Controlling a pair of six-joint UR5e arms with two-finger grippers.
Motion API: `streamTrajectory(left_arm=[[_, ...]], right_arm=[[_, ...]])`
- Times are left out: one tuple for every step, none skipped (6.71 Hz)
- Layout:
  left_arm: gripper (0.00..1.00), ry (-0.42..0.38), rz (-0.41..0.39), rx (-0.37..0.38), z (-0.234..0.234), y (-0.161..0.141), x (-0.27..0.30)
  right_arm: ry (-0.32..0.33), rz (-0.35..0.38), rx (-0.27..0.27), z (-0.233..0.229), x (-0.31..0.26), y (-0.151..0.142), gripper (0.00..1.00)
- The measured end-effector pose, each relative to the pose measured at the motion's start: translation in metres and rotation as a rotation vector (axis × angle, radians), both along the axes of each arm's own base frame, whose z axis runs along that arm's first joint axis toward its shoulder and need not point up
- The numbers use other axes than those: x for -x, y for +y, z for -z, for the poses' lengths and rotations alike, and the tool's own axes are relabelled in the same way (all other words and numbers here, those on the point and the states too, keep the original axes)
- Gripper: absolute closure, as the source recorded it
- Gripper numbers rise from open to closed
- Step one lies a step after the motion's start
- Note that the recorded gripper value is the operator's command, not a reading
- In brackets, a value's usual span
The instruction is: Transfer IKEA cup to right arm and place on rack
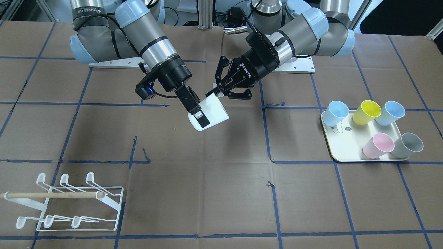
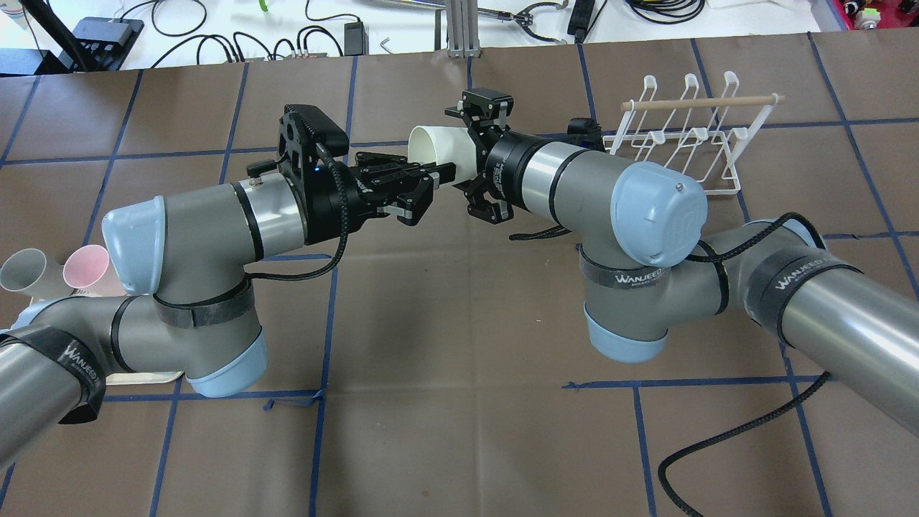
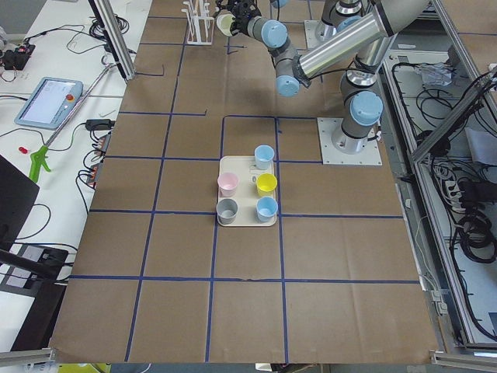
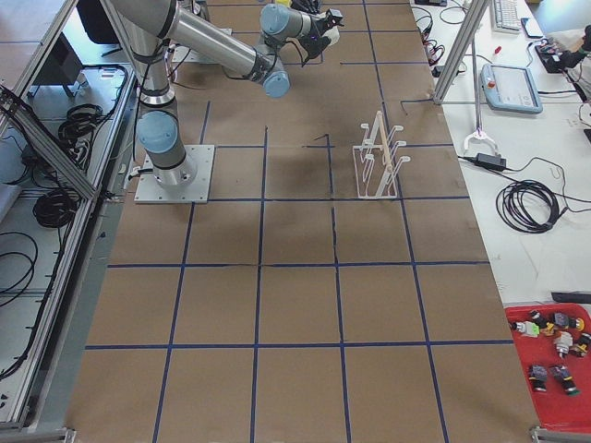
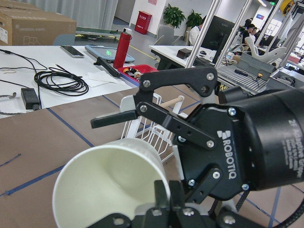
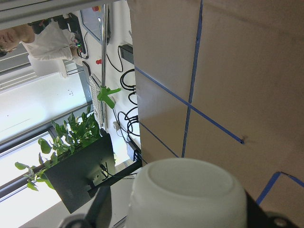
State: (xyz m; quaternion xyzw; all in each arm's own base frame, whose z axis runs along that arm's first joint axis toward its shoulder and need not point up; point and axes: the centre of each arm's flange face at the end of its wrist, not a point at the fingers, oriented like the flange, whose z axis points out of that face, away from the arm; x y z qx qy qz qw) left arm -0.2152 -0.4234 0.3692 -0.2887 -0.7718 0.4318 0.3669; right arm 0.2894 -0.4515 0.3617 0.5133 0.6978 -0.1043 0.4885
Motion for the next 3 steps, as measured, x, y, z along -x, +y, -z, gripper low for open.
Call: streamTrajectory(left_arm=[[0.97,0.001,-0.002,-0.002,-0.0002,0.0,0.0],[0.92,0.003,-0.004,-0.006,-0.0004,0.0001,0.0],[0.68,0.005,-0.006,-0.008,-0.0009,0.0002,-0.0001]], right_arm=[[0.001,-0.003,0.001,0.0001,-0.0002,-0.0001,0.53],[0.001,-0.004,0.001,0.0002,-0.0002,-0.0002,0.61],[0.001,-0.005,0.002,0.0,0.0,-0.0004,0.62]])
